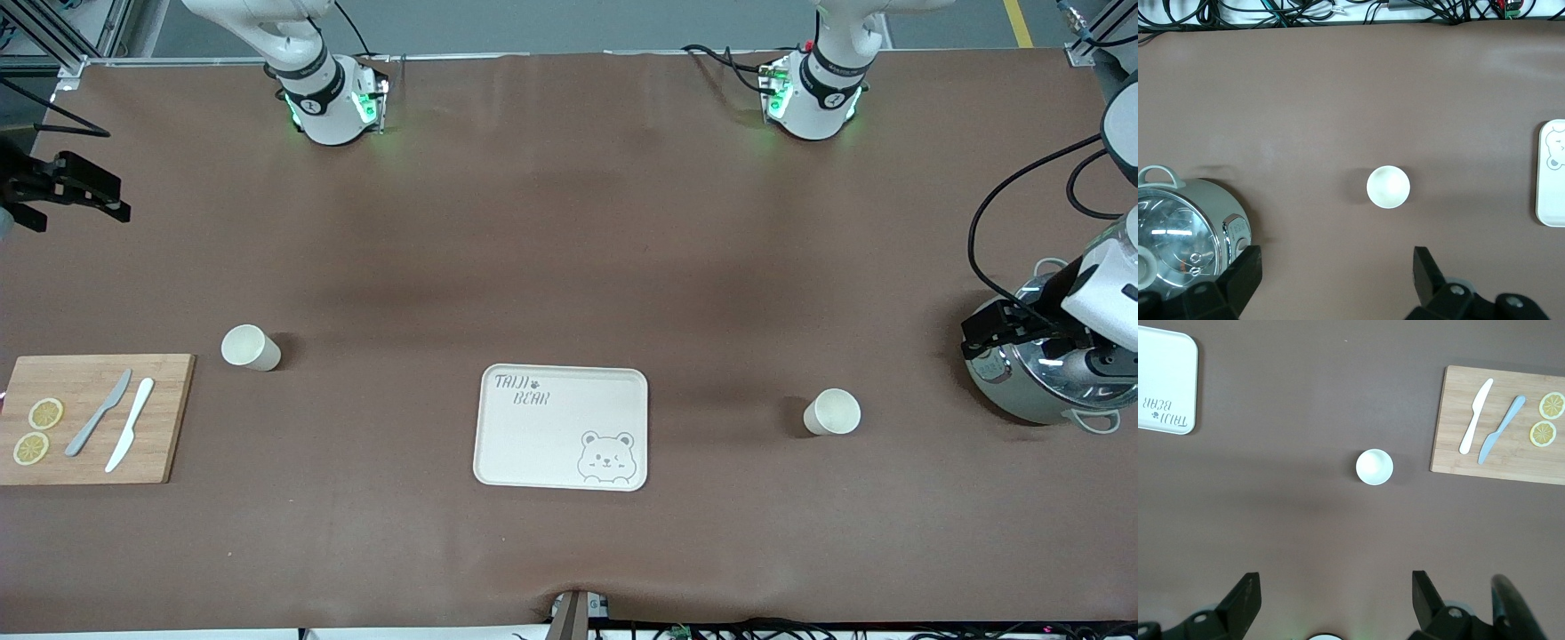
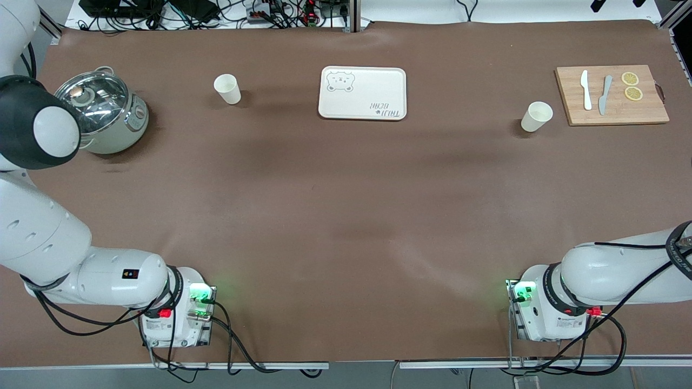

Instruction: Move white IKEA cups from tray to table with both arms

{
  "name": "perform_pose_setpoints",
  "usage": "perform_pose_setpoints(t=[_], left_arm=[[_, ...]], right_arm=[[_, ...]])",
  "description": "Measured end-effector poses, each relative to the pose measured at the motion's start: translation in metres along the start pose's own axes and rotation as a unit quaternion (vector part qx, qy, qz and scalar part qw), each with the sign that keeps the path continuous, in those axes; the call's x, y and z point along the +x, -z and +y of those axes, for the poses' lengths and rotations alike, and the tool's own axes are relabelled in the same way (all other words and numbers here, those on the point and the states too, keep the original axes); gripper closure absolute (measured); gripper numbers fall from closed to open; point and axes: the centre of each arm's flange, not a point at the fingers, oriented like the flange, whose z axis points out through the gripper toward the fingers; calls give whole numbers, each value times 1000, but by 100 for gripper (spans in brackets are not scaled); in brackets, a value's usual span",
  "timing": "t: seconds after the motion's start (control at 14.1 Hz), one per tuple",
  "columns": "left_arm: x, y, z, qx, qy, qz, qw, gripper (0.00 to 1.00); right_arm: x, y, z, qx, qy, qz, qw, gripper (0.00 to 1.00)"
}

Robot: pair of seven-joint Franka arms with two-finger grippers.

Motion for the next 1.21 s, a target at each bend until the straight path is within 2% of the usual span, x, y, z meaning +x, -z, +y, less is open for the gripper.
perform_pose_setpoints(t=[1.21], left_arm=[[0,2,2,-12,3,1,1000,0]], right_arm=[[-1,-2,6,1,-6,-2,1000,0]])
